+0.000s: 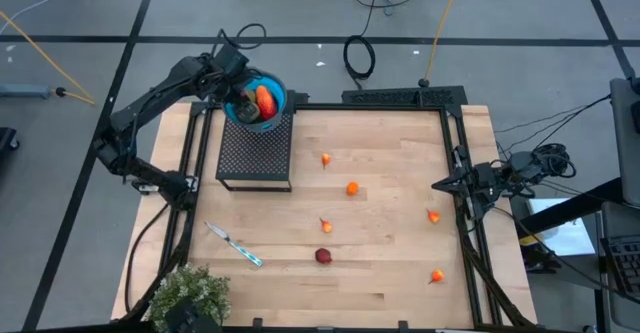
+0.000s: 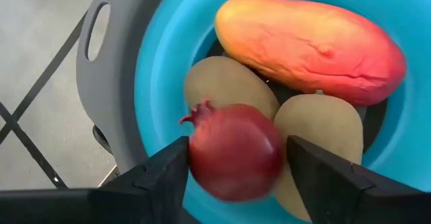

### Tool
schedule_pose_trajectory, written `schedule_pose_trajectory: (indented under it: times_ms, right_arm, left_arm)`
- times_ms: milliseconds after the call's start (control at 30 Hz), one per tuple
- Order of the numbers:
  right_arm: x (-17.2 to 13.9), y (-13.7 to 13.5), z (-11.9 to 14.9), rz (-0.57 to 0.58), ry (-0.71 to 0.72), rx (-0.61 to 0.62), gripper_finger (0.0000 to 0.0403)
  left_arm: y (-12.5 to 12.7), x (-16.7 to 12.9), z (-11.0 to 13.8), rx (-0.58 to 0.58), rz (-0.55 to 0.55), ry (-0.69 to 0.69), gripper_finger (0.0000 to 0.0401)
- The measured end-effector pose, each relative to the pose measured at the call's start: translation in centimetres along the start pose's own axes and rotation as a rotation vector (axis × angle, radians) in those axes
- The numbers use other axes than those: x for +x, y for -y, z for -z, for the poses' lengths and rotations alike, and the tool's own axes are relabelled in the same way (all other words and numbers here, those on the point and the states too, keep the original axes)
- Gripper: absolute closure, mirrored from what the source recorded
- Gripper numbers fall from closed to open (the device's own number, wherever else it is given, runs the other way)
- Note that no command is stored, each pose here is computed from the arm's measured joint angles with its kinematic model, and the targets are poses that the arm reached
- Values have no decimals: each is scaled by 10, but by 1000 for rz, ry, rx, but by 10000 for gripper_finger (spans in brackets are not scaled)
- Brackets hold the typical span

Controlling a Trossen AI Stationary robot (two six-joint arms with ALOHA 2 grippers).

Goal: Pick & Place Fruit
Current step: Put the pomegranate into the blue strainer bowl on the shelf

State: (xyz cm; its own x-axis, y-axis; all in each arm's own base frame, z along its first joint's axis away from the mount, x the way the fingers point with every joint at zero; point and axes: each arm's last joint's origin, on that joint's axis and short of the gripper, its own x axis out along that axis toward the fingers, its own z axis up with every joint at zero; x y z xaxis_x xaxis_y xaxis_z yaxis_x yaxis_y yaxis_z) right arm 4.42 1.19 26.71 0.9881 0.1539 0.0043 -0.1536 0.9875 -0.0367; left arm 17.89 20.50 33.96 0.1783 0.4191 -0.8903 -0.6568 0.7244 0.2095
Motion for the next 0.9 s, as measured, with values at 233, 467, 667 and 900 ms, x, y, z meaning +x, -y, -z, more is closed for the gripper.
schedule_pose_trajectory:
  times_ms: [233, 467, 667, 900]
  right_arm:
    - [0, 0, 0, 0, 0, 0, 402]
    - [0, 0, 0, 0, 0, 0, 399]
    - [0, 0, 0, 0, 0, 0, 399]
    - [0, 0, 0, -3, 0, 0, 399]
  left_arm:
    - [4, -7, -3, 10, -24, 15, 105]
    - [10, -53, -24, -21, -22, 192, 109]
    - [29, -92, -35, -117, 47, 332, 138]
    - [75, -112, -34, -167, 241, 364, 183]
